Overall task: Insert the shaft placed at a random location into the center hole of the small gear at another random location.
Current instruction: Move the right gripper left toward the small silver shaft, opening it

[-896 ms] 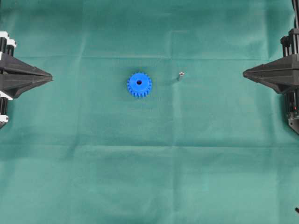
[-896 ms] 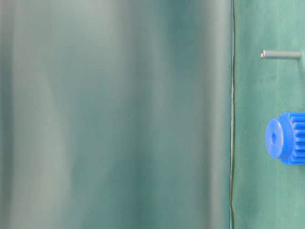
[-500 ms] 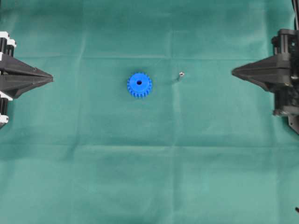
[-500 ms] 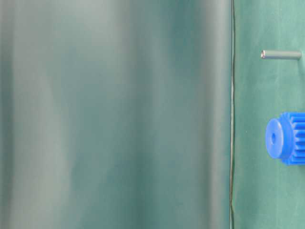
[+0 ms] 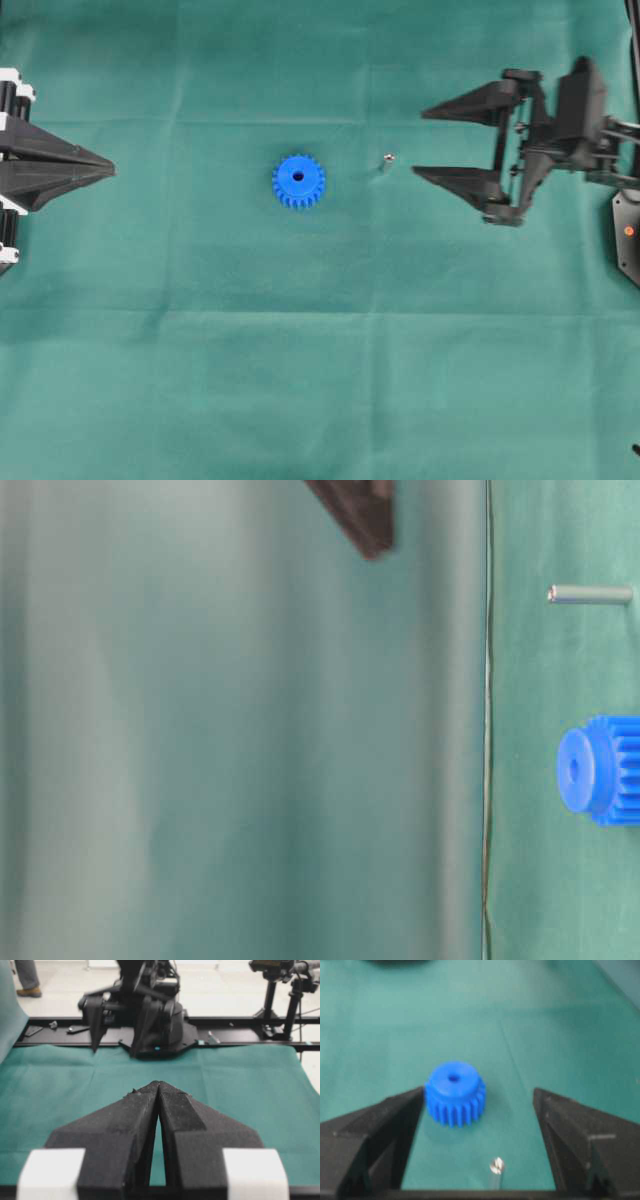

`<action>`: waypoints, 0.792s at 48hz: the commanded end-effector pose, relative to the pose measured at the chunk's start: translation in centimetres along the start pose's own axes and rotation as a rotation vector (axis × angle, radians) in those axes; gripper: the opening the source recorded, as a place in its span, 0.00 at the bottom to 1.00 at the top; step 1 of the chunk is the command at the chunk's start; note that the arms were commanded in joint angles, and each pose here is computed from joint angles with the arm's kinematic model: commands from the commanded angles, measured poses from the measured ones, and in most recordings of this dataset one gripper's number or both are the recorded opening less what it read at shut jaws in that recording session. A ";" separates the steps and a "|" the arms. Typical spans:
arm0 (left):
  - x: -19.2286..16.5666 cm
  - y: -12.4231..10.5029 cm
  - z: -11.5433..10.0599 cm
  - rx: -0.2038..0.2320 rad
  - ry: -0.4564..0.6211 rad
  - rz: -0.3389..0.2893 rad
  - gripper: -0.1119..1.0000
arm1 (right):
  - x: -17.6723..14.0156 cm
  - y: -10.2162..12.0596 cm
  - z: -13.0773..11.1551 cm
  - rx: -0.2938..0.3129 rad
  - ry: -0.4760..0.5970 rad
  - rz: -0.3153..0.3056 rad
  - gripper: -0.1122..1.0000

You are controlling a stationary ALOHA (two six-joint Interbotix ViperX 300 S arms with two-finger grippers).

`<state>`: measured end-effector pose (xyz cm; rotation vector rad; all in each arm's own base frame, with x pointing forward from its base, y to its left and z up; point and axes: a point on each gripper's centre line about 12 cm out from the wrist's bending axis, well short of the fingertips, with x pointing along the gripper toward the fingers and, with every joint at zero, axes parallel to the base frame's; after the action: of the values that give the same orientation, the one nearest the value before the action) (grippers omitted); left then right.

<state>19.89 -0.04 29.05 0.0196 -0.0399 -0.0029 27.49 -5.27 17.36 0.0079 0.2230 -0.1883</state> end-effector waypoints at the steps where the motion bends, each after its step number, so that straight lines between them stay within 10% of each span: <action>1: 0.2 0.0 0.9 0.006 -0.025 -0.002 0.10 | 1.6 -0.6 -0.5 -0.003 -0.010 -0.028 0.87; 28: 0.2 0.0 0.2 0.000 0.028 -0.001 0.10 | 6.0 -1.9 -6.3 0.037 0.140 -0.075 0.87; 38: 0.2 0.1 0.0 -0.001 0.043 0.004 0.10 | 5.7 -1.8 -6.6 0.038 0.152 -0.069 0.73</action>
<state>19.89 -0.03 28.24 0.0181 0.0245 -0.0030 30.93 -7.83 9.08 0.0524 0.4013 -0.2604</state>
